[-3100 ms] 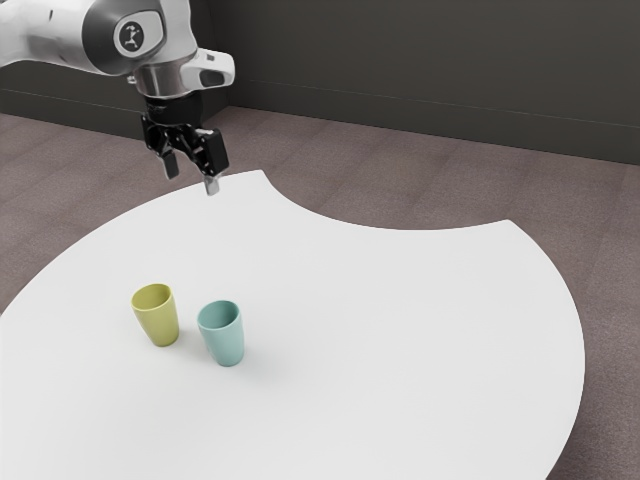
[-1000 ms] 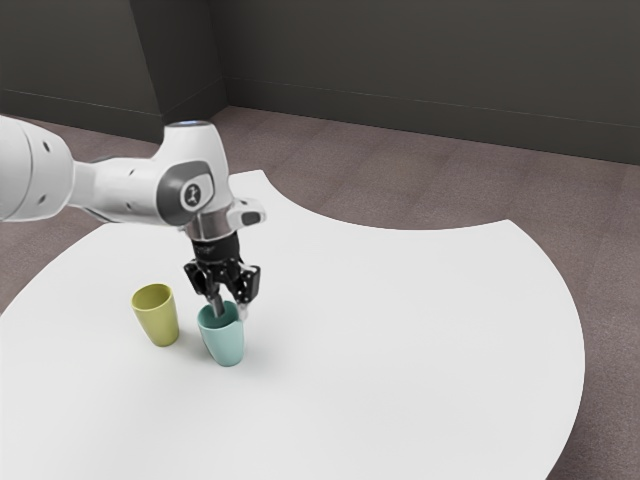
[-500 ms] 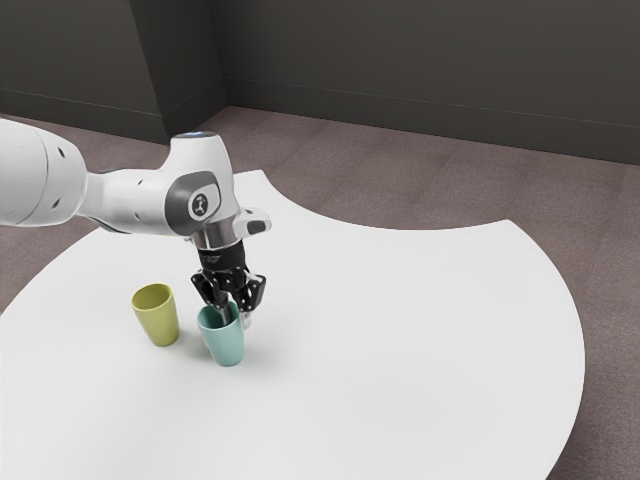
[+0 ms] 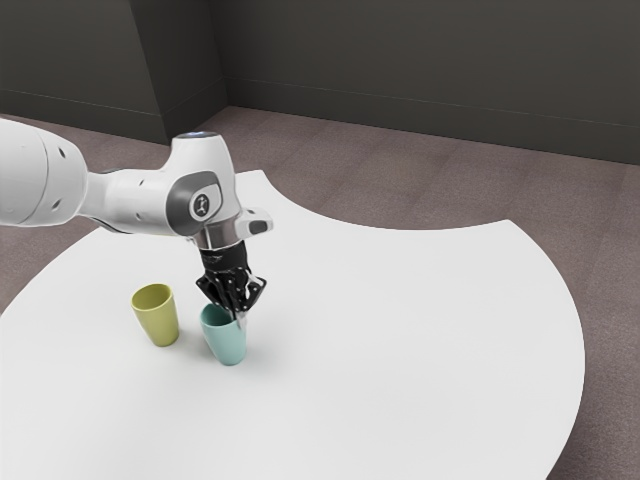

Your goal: Place the right cup onto the left cup

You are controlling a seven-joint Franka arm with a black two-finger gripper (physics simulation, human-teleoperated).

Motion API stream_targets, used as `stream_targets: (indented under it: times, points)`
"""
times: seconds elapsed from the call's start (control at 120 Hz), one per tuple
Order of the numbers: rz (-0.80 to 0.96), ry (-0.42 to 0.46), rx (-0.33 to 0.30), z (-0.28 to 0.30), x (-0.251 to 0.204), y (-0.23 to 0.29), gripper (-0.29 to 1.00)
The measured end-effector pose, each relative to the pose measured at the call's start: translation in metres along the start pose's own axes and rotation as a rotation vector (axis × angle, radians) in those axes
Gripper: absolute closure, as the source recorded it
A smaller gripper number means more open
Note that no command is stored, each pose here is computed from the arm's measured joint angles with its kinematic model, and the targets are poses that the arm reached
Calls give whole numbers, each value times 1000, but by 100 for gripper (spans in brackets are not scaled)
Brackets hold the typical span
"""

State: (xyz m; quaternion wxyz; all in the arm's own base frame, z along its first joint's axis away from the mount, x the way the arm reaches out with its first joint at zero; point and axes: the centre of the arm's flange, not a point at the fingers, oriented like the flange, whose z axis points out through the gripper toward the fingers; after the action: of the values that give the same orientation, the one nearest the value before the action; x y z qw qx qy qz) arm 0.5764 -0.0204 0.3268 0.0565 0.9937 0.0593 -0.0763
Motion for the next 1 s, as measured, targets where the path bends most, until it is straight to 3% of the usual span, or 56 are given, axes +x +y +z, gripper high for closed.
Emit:
stream_targets:
  times: [0.433, 1.0]
  points:
    - [30, 71, 0, -55, -13, 8, 79]
    - [76, 96, 96, -136, -49, 2, 79]
